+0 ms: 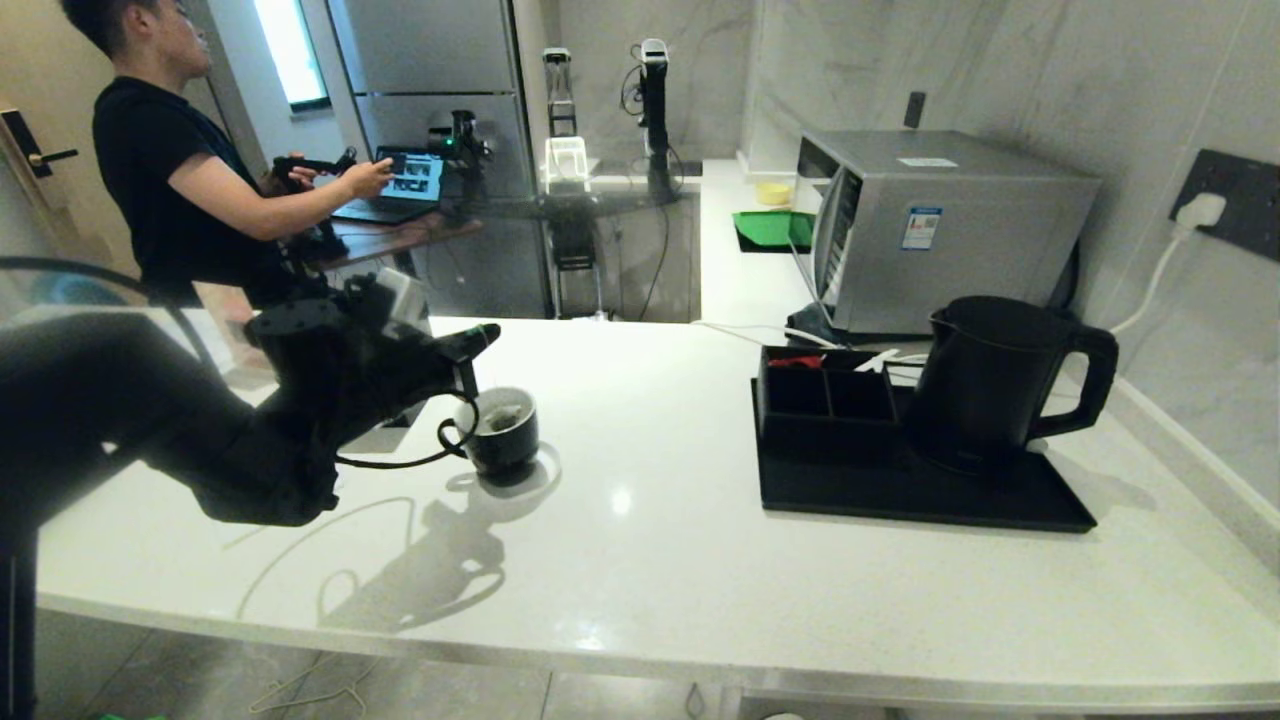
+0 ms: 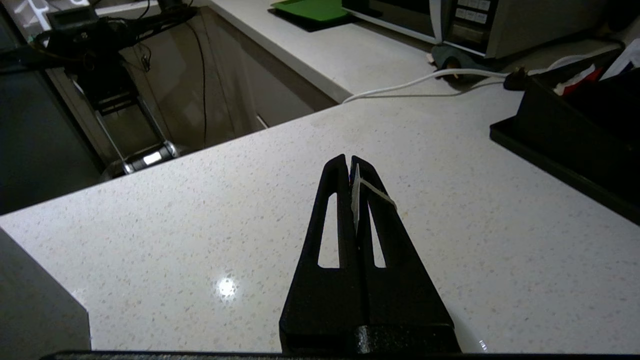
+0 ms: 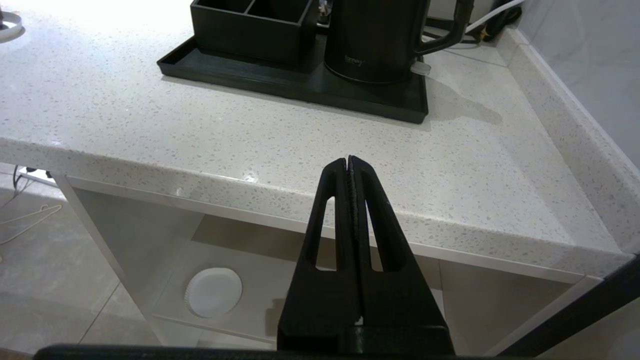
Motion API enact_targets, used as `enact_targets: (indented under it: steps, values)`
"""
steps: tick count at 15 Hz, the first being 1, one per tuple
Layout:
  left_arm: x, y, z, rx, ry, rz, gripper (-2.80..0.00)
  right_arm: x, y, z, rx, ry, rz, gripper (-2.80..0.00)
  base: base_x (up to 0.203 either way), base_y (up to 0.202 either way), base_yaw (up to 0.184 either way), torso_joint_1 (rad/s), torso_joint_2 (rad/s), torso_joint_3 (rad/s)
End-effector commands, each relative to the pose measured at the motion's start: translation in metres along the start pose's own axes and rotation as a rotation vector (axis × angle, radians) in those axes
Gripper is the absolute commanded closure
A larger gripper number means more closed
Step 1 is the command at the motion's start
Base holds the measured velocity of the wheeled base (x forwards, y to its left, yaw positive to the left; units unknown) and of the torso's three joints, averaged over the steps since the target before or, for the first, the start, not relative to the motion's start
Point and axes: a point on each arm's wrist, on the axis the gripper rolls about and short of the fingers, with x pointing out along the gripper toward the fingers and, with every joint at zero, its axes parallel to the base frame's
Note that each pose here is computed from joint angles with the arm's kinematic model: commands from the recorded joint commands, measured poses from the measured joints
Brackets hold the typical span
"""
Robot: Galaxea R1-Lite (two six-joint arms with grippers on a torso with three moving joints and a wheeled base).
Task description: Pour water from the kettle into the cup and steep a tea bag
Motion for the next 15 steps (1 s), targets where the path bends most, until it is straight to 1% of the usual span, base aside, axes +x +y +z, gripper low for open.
enact_targets:
  steps: [1, 7, 11, 15]
  values:
    - [0.0, -0.004, 0.015, 0.02, -0.039, -0.01, 0.0, 0.0, 0.0, 0.0, -0.002, -0.001, 0.001, 0.0, 0.0, 0.0, 0.0, 0.0, 0.0, 0.0]
    - [-0.005, -0.007, 0.043, 0.043, -0.083, -0.013, 0.0, 0.0, 0.0, 0.0, 0.0, 0.001, 0.002, 0.0, 0.0, 0.0, 0.0, 0.0, 0.0, 0.0]
    - [-0.007, -0.008, 0.053, 0.049, -0.094, -0.014, 0.0, 0.0, 0.0, 0.0, -0.001, -0.001, 0.002, 0.0, 0.0, 0.0, 0.0, 0.0, 0.0, 0.0]
    - [-0.002, -0.006, 0.063, 0.055, -0.103, -0.014, 0.0, 0.0, 0.0, 0.0, -0.001, -0.001, 0.002, 0.0, 0.0, 0.0, 0.0, 0.0, 0.0, 0.0]
